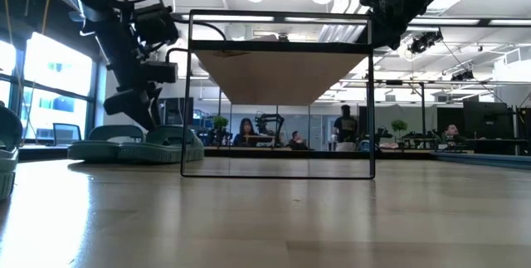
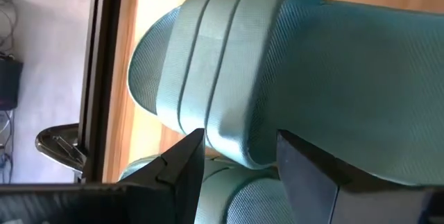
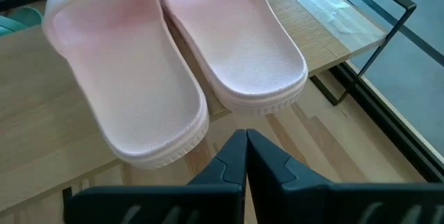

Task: Pick and place slides into the shelf
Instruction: Put the green slide under the shelf

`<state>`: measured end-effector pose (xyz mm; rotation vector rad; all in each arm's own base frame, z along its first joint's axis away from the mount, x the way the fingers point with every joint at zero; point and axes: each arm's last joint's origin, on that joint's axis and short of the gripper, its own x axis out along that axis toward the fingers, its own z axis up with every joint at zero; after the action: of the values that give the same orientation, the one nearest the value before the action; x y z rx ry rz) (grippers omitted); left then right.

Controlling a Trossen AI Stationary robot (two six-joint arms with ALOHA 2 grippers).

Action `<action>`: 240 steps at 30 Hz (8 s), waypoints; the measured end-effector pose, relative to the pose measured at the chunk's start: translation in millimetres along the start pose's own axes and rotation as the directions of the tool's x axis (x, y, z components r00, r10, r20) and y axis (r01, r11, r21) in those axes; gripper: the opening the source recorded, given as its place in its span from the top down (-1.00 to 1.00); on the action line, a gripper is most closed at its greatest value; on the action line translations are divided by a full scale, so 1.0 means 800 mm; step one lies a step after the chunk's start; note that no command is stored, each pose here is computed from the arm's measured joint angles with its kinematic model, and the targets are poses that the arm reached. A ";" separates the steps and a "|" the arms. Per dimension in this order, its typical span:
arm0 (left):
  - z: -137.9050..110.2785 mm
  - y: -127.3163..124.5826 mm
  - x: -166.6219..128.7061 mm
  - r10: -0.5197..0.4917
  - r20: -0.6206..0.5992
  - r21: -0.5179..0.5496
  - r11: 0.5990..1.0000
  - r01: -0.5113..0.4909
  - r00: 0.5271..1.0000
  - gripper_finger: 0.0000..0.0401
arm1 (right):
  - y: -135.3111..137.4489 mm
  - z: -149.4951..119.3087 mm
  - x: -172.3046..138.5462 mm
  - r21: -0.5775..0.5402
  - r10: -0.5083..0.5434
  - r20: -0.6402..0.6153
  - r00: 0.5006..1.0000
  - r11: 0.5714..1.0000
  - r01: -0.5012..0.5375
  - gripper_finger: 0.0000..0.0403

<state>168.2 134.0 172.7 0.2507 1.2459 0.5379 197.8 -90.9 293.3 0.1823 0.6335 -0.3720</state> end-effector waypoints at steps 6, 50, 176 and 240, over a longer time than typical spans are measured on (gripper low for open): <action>-0.002 -0.003 0.006 0.034 0.029 -0.014 0.999 -0.033 0.999 0.20 | 0.000 0.000 0.000 0.000 -0.010 0.000 1.000 1.000 0.010 1.00; -0.012 0.003 -0.014 0.180 0.053 -0.267 0.950 -0.159 0.982 0.98 | -0.001 0.000 0.000 0.004 -0.026 0.001 1.000 1.000 0.026 1.00; 0.173 0.171 -0.218 0.299 0.531 -0.434 0.900 -0.049 0.793 1.00 | 0.237 0.241 0.152 -0.876 -0.225 0.436 0.871 0.118 0.468 0.61; 0.149 0.147 -0.180 -0.005 0.974 -0.017 0.995 0.097 0.228 0.16 | 0.080 0.200 -0.234 -0.353 0.228 0.884 0.407 0.898 0.264 0.84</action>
<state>220.4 172.7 383.8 0.3984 -0.0688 0.2394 170.6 -23.8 537.1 -0.4913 -0.4375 -0.2768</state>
